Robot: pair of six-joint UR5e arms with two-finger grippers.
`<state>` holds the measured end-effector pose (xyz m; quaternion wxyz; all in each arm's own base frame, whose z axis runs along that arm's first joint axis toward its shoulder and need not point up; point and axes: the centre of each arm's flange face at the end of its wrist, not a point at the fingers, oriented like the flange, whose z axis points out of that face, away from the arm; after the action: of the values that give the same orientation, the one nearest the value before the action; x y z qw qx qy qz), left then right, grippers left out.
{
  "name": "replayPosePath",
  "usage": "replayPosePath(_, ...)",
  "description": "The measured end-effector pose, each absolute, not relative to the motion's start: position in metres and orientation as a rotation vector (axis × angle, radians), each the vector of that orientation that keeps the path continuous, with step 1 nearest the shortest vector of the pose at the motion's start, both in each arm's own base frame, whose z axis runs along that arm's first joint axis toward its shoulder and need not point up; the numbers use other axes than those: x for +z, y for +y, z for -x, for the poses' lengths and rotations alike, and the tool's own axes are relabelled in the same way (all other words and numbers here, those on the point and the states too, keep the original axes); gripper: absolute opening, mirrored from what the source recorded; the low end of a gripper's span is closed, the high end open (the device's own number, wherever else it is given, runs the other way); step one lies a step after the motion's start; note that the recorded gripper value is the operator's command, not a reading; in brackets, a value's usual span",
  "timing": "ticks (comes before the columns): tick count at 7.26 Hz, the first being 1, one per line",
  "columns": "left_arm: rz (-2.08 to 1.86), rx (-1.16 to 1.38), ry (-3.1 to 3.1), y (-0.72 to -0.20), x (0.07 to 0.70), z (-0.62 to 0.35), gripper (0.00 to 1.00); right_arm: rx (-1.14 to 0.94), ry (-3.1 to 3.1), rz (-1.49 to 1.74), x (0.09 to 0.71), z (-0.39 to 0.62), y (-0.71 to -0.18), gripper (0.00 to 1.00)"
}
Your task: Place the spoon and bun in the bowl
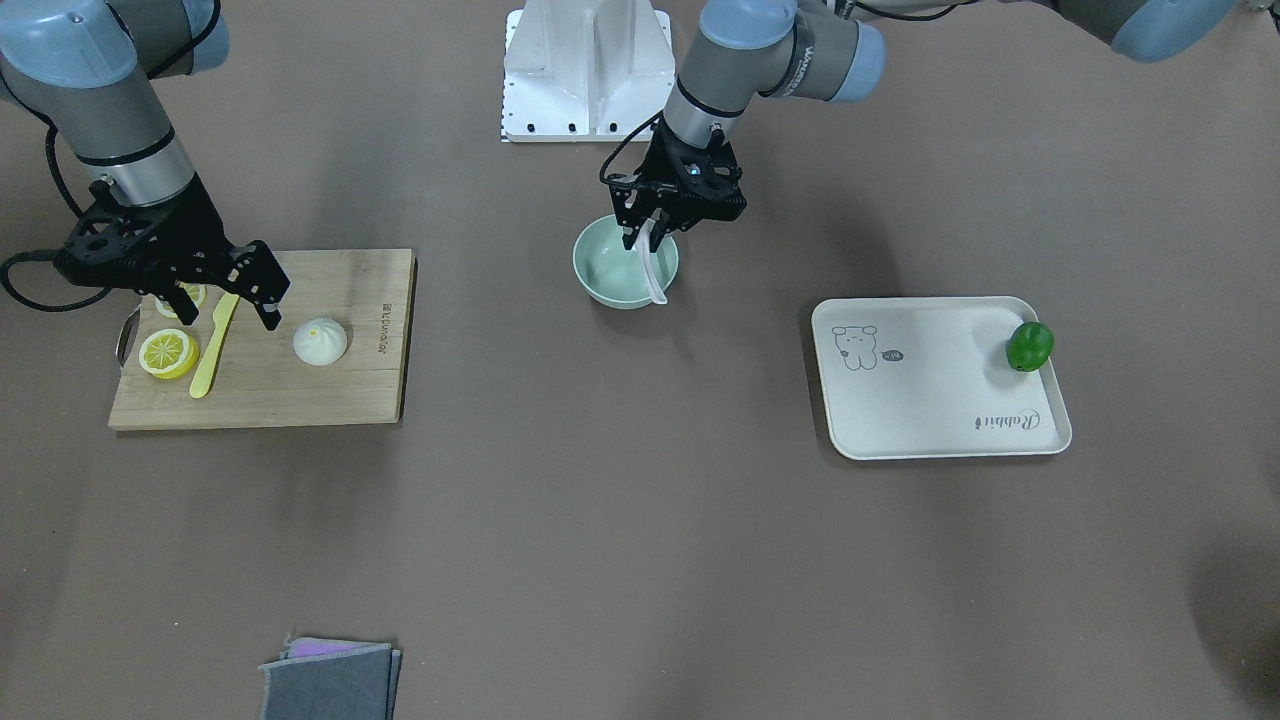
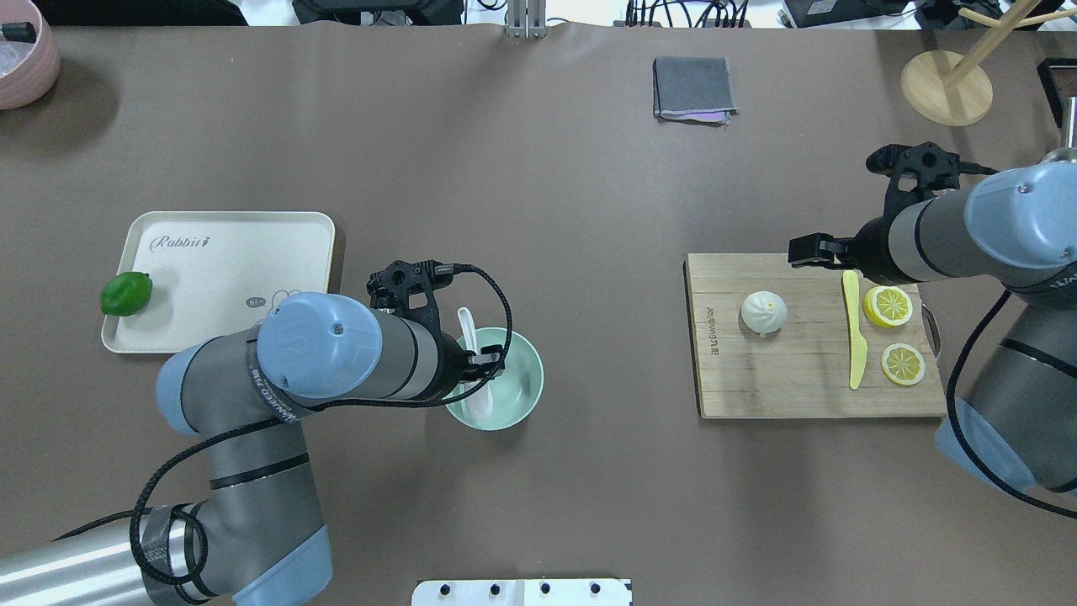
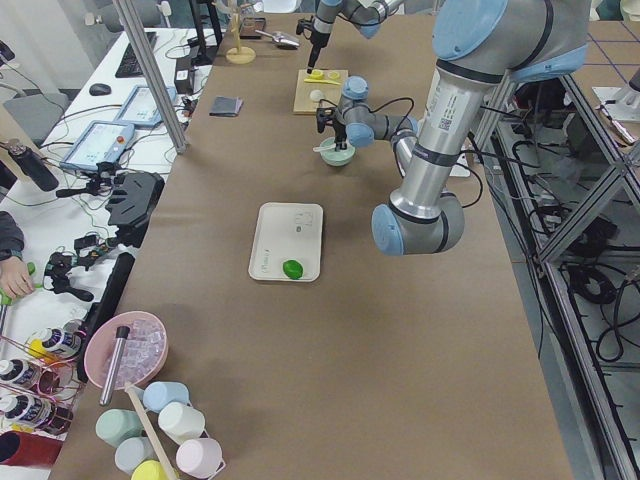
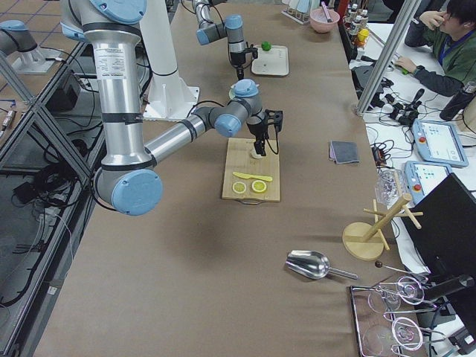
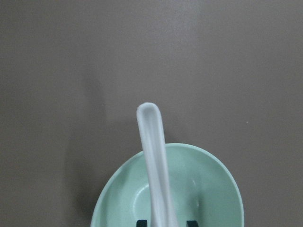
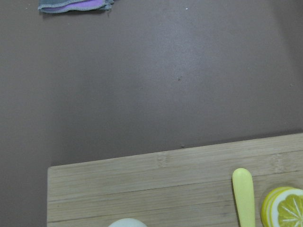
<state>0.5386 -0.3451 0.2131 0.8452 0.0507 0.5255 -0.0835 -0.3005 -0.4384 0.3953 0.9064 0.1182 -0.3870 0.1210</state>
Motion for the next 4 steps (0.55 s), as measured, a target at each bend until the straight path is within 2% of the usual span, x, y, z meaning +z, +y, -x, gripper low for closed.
replayPosePath(4, -0.171, -0.155, 1.087, -0.361, 0.215, -0.521, 0.98, 0.254, -0.808, -0.242, 0.391, 0.303, -0.436, 0.99)
